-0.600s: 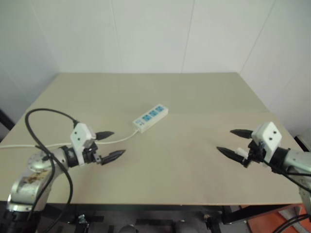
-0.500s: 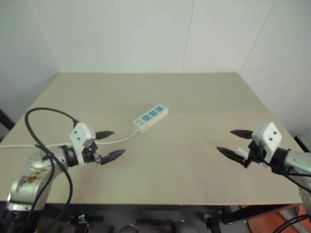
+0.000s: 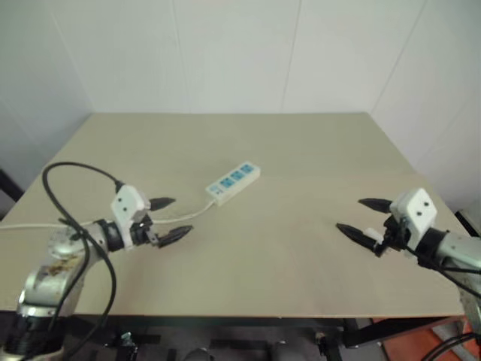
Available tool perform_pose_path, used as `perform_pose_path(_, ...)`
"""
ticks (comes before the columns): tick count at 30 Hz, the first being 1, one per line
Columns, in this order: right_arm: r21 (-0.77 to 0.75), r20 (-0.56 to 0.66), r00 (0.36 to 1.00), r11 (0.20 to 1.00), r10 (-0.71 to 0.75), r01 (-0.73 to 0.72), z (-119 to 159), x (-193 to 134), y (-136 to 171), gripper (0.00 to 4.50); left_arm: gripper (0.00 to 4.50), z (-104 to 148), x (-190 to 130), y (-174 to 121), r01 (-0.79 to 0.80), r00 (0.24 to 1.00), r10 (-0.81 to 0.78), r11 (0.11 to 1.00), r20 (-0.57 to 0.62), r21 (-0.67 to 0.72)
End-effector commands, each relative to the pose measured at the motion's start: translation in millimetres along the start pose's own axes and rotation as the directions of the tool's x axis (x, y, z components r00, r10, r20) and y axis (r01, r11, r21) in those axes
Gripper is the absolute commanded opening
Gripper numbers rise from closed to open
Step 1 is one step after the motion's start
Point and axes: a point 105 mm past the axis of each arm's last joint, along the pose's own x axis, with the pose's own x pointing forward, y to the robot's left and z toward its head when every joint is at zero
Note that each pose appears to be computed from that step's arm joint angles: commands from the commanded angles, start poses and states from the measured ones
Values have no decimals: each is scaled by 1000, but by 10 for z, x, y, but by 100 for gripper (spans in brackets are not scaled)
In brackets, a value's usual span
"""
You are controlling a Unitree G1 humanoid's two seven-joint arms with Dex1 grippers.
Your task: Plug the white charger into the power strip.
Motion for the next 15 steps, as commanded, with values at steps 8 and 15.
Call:
perform_pose_path(8, -36, 79, 990, 993, -113, 116, 265, 90, -165, 450, 446, 123, 506, 364, -183, 979, 173, 979, 106, 86)
perform_pose_path(15, -47, 75, 989, 990, -128, 131, 278, 77, -148, 450, 446, -22, 892, 527, -159, 983, 150, 984, 106, 80)
